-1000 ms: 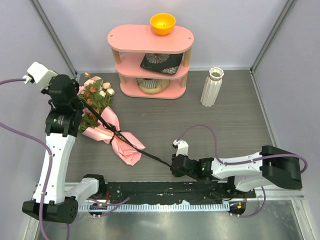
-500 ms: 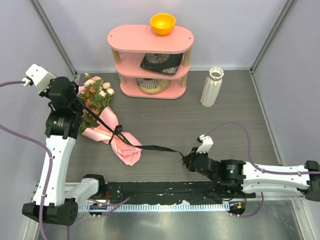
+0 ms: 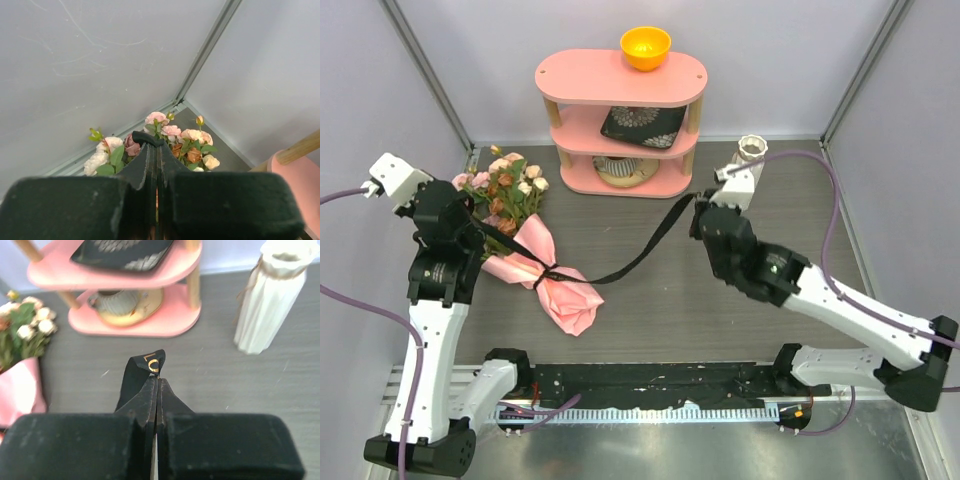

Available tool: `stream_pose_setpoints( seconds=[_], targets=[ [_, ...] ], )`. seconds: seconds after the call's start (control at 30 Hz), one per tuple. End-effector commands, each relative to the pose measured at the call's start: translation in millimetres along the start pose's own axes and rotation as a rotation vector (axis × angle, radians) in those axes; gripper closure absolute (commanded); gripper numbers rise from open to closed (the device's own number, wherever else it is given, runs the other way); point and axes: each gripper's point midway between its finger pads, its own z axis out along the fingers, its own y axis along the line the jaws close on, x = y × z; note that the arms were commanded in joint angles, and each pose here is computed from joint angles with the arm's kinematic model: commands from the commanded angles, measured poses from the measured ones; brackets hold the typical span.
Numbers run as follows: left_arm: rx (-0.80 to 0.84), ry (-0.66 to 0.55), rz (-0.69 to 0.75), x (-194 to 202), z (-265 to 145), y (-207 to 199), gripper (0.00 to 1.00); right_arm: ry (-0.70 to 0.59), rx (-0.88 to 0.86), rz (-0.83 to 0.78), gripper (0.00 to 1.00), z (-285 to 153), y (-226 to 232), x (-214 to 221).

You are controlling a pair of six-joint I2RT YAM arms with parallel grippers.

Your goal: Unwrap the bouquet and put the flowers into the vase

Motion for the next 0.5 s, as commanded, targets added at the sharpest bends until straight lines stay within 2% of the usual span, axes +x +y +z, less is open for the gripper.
stream_pose_setpoints(
  seconds=[0.0,0.13,0.2,0.3,0.33,0.37,0.4,0.43,0.47],
  targets=[
    [-0.015,-0.009,-0.021,-3.7,-6.9,11.6,1.00,0.029,0.033,-0.076,0.99,40.3,-3.3,-30.4],
    [-0.058,-0.036,-0.005,-10.3,-19.6,36.2,1.00,0.057,0.013,-0.077,0.99,69.0,8.7,-37.1],
    [-0.047,-0.044,-0.007,-13.1,-22.8,38.4,1.00,0.073,-0.055,-0.079,0.99,72.1,25.3,-38.2],
    [0.076,-0.012,-0.011,-8.3,-22.5,13.9,1.00,0.116,-0.313,-0.069,0.99,53.4,62.7,-30.8],
    [0.117,0.003,-0.039,-5.6,-21.1,2.2,1.00,0.162,-0.499,-0.072,0.99,34.1,90.1,-19.6],
    [0.218,0.064,-0.030,10.0,-19.1,-22.8,1.00,0.199,-0.600,-0.116,0.99,21.7,100.5,-0.4],
    [0.284,0.094,-0.032,17.8,-17.3,-41.0,1.00,0.195,-0.719,-0.127,0.99,1.9,115.8,-0.7],
    [0.445,0.161,-0.041,25.1,-26.4,-74.3,1.00,0.244,-0.906,-0.165,0.99,-37.3,145.7,17.4],
    [0.506,0.250,-0.012,50.2,-20.5,-98.5,1.00,0.251,-0.984,-0.200,0.99,-55.1,156.7,28.8]
  ],
)
